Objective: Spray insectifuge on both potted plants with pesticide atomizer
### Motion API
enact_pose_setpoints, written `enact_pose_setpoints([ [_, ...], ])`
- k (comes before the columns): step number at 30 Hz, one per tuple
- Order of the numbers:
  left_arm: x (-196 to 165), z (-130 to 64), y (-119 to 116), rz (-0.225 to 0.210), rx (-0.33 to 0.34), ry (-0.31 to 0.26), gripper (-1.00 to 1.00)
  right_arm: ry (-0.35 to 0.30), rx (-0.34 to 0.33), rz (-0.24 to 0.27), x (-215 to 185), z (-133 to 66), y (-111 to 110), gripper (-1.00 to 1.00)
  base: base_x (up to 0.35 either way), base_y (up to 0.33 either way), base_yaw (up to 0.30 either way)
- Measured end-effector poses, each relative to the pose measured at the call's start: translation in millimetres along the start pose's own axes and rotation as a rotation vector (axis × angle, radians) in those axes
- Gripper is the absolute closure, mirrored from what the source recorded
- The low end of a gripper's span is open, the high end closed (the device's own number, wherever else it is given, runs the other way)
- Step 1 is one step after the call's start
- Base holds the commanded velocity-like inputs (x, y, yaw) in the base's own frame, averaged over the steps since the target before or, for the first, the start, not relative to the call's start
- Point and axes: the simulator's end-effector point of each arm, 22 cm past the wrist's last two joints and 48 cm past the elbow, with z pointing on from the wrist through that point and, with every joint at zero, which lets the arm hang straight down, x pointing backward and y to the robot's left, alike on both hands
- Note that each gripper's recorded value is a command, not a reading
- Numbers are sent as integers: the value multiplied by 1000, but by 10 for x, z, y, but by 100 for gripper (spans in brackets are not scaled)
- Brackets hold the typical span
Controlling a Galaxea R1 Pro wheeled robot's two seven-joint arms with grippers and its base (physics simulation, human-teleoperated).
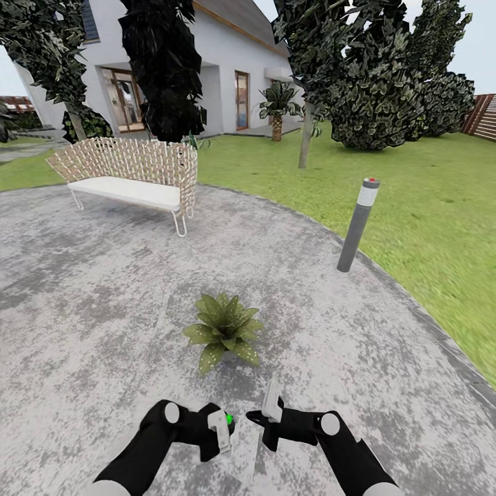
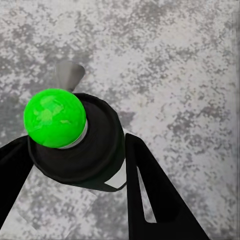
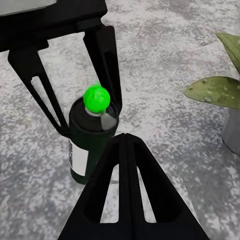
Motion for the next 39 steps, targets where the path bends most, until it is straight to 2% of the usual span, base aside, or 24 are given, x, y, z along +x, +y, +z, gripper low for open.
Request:
enact_pose_setpoints([
  [21,-293,98,-74,2,8,-48,100,1,1,0,5,-3,-2,100,0,0,0],
  [39,-340,110,-78,1,8,-55,100,1,1,1,6,-1,0,100,0,0,0],
])
